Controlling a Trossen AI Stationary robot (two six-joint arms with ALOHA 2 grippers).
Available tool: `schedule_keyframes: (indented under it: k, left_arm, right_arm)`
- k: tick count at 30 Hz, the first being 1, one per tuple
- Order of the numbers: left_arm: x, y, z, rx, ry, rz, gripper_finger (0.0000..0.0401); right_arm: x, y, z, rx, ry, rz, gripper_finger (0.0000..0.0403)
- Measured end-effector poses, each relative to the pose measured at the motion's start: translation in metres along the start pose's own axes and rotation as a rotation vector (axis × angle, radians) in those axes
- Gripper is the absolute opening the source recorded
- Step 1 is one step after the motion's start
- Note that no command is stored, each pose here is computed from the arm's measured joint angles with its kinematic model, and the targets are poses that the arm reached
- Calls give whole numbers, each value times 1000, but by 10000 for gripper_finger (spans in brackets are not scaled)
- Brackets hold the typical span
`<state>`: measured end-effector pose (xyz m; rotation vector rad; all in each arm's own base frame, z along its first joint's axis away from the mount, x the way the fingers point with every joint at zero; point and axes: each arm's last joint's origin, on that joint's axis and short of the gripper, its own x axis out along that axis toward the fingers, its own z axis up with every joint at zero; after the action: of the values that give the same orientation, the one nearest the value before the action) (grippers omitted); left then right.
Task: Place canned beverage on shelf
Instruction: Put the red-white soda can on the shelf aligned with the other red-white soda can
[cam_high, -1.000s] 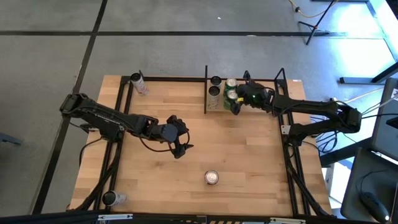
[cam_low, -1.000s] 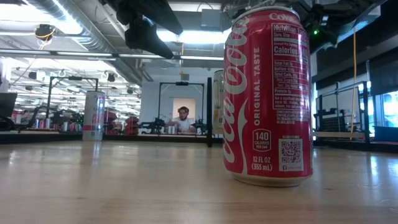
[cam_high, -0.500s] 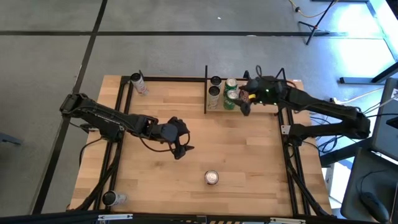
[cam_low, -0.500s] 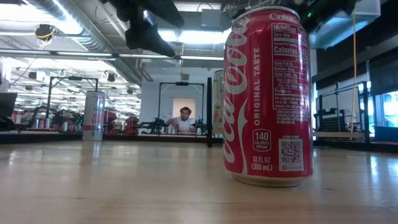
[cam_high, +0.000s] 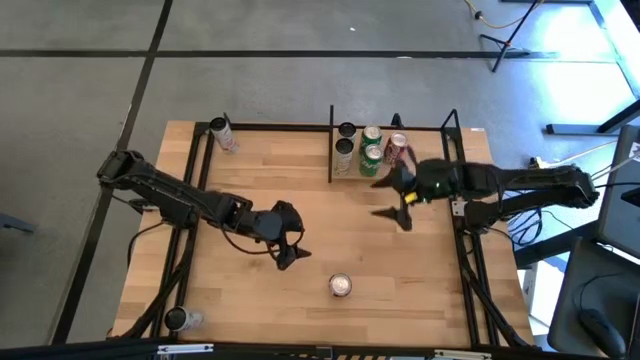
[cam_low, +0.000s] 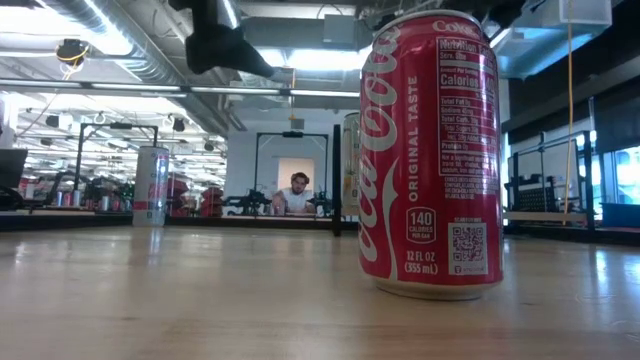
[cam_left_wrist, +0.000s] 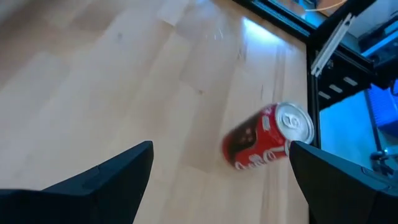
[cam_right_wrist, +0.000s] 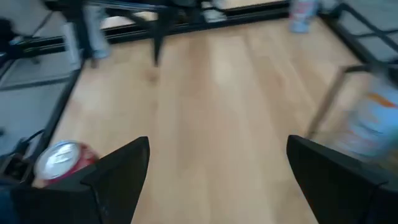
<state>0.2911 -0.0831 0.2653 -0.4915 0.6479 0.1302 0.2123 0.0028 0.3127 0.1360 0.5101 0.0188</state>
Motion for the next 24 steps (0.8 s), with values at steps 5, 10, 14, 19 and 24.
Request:
schedule_keyframes:
  k: [5, 10, 14, 19, 24]
  left_arm:
    - [10, -13, -16, 15, 26, -10, 364]
    - [29, -24, -30, 40, 28, -18, 364]
    - [44, -26, -38, 48, 35, -14, 364]
    - [57, -25, -44, 53, 39, 6, 364]
    - [68, -27, -48, 52, -23, 33, 364]
  right_arm:
    - [12, 24, -8, -13, 68, 91, 363]
    - [27, 48, -22, 3, 185, 153, 363]
    - [39, 69, -33, 79, 257, 181, 363]
    - [58, 100, -48, 121, 270, 152, 363]
    - [82, 134, -70, 174, 301, 176, 363]
